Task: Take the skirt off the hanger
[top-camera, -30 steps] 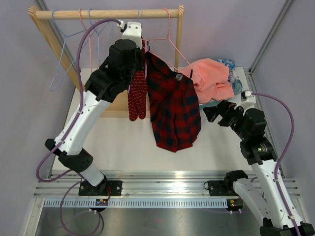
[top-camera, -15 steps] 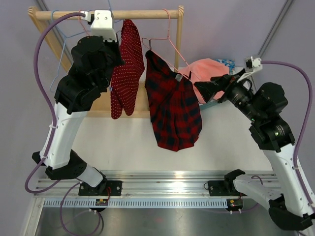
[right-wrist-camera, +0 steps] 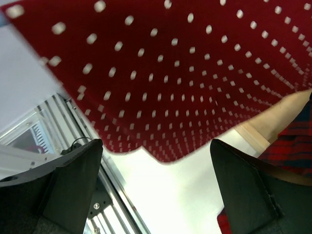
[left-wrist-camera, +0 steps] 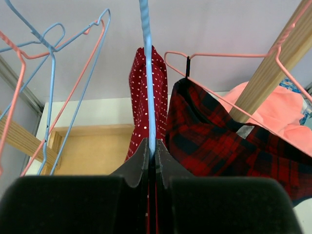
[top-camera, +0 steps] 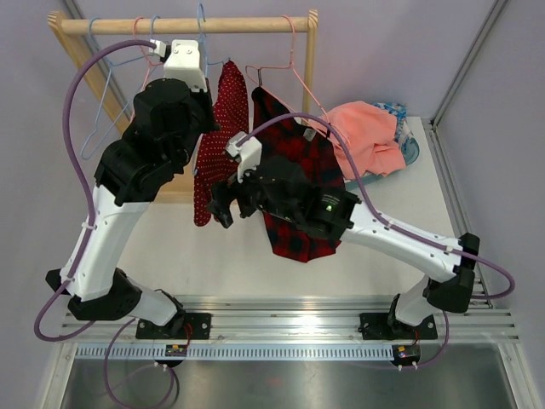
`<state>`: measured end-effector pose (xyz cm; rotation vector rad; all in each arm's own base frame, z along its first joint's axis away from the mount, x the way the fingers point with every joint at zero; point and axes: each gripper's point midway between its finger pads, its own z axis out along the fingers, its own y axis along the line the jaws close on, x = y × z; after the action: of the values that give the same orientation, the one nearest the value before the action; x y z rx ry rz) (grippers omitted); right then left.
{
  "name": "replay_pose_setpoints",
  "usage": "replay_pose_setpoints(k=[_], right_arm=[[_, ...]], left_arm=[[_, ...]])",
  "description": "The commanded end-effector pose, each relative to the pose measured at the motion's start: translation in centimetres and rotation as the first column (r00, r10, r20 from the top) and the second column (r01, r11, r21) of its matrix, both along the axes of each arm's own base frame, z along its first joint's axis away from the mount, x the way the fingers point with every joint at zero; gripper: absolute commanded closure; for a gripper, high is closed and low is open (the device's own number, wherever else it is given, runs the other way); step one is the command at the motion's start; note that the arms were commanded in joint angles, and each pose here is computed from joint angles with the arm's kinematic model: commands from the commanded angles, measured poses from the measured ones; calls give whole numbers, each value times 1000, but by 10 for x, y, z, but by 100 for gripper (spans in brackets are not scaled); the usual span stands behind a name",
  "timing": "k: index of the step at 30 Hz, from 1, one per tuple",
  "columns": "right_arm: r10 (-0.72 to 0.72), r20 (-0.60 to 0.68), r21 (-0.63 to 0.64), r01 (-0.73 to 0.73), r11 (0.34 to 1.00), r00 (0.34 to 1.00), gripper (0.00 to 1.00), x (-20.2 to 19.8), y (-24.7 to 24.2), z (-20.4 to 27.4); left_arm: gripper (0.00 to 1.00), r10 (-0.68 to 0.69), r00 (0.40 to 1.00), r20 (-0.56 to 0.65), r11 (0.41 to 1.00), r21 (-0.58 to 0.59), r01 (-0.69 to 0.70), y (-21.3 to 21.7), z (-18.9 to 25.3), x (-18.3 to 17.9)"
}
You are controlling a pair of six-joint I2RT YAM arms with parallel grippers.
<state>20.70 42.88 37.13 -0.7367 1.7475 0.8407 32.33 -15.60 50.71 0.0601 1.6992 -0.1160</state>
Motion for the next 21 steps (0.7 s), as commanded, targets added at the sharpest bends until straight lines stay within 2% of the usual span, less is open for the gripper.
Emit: replay_pose_setpoints(k=[1,6,12,17,21], right_arm=[[-49,75,123,40,992,996,1,8,15,50],[-36,76,116,27,993,996,1,7,39,42],[-73,76,92,66,994,994,1,15,41,27],[-67,55,72,62,995,996,9,12,41,9],[-53,27,72,50,996,998,5,6,41,-2]], left_arm=[[100,-11,994,113,992,-120,25,15,41,-24],[100,-17,994,108,991,-127,30,21,35,-33],[100,-9,993,116,992,-123,24,32,34,-44],[100,6,991,133,993,-114,9,41,39,-48],[100,42,988,150,996,-86,-29,50,44,-48]])
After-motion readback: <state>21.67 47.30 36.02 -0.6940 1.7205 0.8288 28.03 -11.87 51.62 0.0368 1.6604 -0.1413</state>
